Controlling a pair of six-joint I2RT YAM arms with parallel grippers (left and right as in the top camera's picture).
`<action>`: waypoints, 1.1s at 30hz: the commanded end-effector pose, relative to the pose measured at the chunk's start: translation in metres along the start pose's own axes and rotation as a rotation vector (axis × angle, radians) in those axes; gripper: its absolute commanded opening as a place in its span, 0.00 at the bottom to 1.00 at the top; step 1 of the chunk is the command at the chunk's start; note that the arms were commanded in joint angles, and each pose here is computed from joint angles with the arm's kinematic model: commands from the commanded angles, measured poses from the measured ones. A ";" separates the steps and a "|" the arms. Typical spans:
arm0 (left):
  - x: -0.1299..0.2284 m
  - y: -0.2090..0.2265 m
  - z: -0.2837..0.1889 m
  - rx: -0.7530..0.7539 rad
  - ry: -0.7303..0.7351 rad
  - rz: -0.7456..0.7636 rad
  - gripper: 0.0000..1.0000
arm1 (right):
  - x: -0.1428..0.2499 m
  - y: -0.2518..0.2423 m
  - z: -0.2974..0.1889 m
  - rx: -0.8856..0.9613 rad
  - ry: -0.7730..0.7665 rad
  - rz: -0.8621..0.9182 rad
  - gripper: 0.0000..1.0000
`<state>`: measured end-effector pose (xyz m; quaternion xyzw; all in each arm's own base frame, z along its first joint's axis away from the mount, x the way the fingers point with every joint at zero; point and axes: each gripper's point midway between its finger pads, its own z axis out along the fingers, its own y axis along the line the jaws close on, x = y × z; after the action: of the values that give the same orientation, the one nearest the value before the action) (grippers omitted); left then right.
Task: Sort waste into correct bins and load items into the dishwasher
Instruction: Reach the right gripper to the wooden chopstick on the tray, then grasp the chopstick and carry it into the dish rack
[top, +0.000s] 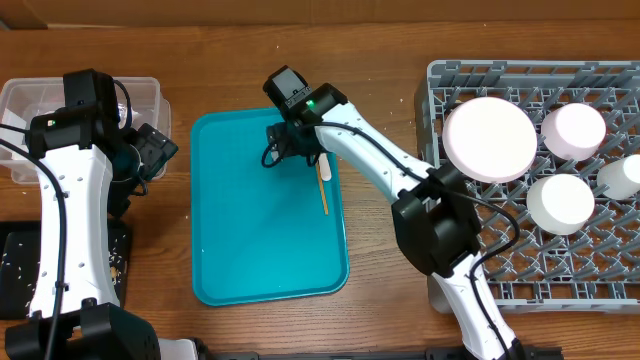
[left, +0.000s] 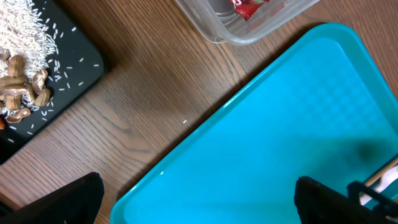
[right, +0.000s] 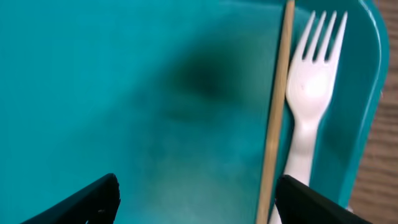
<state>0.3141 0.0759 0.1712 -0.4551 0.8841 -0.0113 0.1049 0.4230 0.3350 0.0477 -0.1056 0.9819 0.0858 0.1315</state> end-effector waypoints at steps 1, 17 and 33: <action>-0.001 0.001 0.001 -0.004 -0.001 -0.013 1.00 | -0.005 -0.004 0.007 0.023 -0.021 0.011 0.83; -0.001 0.001 0.001 -0.004 -0.001 -0.014 1.00 | -0.006 -0.012 0.033 0.063 -0.029 0.011 0.83; -0.001 0.001 0.001 -0.004 -0.001 -0.013 1.00 | 0.019 -0.021 0.052 0.114 0.064 -0.001 0.58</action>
<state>0.3141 0.0759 0.1712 -0.4551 0.8841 -0.0113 0.1049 0.4243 0.3275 0.0113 -0.1005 0.9867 0.0531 0.1160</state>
